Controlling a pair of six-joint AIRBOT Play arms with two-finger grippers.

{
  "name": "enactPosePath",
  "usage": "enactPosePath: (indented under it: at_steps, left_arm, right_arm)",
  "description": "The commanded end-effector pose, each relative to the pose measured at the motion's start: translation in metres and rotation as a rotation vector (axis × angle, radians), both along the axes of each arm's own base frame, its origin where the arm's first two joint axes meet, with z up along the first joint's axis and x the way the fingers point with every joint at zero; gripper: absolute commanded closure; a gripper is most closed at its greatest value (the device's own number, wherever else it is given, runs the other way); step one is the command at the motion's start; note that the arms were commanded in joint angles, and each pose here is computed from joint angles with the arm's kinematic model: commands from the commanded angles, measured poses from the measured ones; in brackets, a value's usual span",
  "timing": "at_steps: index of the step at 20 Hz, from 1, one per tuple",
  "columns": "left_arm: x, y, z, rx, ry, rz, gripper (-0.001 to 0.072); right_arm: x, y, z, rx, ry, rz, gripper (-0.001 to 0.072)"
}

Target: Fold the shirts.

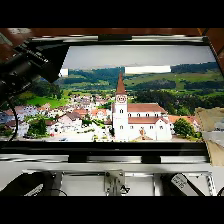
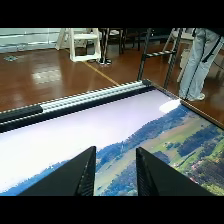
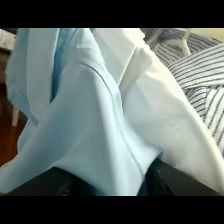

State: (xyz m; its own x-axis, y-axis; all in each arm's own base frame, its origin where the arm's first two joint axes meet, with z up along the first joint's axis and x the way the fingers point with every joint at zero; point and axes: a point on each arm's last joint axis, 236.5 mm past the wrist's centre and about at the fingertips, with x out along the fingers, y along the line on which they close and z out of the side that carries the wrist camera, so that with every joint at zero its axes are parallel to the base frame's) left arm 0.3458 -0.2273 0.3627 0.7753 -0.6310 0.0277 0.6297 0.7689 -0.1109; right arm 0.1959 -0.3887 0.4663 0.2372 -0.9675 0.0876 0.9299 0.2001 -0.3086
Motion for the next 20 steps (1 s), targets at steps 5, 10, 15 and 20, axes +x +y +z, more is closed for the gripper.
enactPosePath:
  at_steps: [5, 10, 15, 20]
  left_arm:
    - [0.001, 0.001, 0.0, -0.001, 0.0, 0.002, 0.0372]
    - [0.0, 0.0, 0.0, -0.001, 0.0, 0.002, 0.0371]
    - [-0.002, -0.004, -0.01, 0.024, 0.031, -0.023, 0.0371]
    - [0.003, -0.012, -0.068, 0.063, 0.269, -0.075, 0.0371]
  right_arm:
    - [0.013, 0.037, -0.017, 0.207, -0.198, 0.163, 0.0191]
    - [-0.003, 0.07, -0.062, 0.435, -0.121, 0.162, 0.019]
    - [0.009, 0.116, -0.14, 0.793, -0.031, 0.229, 0.0131]
    - [0.045, 0.189, -0.25, 1.253, 0.065, 0.401, 0.013]
